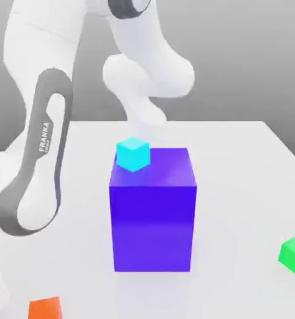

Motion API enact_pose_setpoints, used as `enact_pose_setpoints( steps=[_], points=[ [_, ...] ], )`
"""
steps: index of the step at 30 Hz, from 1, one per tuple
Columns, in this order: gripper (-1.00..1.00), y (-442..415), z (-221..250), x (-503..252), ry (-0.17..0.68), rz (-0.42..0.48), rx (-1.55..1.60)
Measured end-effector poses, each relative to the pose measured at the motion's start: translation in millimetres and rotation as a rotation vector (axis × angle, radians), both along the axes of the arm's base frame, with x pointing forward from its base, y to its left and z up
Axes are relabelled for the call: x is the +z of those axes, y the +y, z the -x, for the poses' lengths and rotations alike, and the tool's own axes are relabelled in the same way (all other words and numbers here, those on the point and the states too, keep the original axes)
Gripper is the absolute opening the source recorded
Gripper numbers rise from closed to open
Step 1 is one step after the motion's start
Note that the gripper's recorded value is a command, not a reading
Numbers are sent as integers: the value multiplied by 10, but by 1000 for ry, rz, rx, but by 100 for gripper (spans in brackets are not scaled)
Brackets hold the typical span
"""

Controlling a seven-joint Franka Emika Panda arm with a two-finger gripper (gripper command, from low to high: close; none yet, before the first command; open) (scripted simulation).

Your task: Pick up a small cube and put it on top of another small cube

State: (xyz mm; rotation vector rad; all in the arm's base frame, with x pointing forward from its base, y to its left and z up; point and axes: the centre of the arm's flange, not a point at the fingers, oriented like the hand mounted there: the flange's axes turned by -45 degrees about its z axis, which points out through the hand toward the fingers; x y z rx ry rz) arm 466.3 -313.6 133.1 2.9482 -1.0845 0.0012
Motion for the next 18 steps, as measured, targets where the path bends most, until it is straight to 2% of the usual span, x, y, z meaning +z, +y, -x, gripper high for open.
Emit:
enact_pose_setpoints(
  steps=[4,8,13,18],
  points=[
    [-100,-1,2,-2,0,0,0],
    [-100,37,-16,503,0,-2,9],
    [-100,1260,-448,622,1,-35,290],
    [-100,2512,-553,709,4,-52,577]
  ],
)
